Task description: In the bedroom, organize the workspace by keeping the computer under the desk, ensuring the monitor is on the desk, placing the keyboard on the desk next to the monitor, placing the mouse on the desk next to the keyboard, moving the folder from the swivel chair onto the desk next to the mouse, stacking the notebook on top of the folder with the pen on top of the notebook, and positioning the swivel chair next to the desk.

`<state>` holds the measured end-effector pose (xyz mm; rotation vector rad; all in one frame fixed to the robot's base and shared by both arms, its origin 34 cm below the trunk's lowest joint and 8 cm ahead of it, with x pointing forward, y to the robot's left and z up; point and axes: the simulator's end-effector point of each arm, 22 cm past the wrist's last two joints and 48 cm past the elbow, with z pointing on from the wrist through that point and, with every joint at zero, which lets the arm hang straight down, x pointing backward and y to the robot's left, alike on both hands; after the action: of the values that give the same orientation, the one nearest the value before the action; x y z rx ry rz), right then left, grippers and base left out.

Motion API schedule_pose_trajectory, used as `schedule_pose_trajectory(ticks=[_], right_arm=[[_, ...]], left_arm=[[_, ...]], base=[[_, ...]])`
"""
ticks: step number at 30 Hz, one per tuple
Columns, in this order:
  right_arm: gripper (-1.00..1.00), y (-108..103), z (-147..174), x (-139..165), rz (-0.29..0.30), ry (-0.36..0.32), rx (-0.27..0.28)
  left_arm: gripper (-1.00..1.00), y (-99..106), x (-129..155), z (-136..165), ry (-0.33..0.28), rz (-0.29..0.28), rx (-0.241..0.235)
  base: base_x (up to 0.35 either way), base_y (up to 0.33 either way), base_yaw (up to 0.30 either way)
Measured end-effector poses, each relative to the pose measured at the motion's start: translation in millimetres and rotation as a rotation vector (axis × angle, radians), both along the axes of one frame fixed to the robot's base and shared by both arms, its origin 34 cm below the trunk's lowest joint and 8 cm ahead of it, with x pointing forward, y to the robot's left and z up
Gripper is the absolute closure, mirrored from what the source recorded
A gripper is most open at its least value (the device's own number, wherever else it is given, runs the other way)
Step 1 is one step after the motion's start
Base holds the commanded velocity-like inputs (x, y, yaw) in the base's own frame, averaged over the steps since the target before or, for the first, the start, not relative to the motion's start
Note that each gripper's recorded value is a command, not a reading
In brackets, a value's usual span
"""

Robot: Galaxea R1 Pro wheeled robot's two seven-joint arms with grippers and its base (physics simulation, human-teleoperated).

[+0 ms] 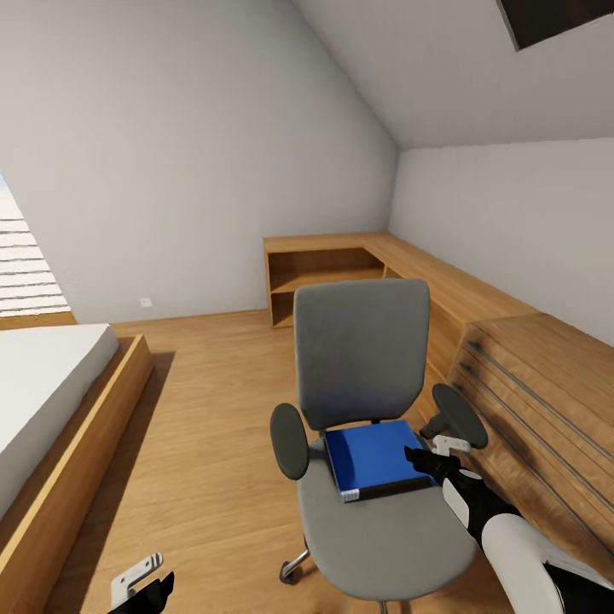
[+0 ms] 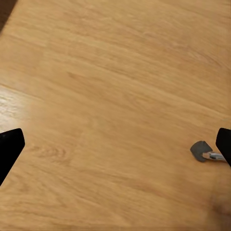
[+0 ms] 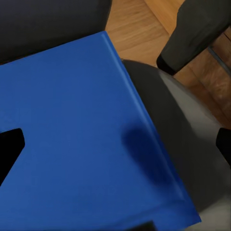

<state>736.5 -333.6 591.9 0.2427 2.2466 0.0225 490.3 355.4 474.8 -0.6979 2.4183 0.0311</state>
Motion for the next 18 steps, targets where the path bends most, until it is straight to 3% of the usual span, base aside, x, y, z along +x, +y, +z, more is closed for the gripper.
schedule_pose_trajectory(ticks=[18], right_arm=[[-1.00,0,-11,-1,0.000,-0.002,0.000]], left_arm=[[-1.00,1,-6,-15,0.010,0.002,0.000]], base=[[-0.001,-0.002,0.000]])
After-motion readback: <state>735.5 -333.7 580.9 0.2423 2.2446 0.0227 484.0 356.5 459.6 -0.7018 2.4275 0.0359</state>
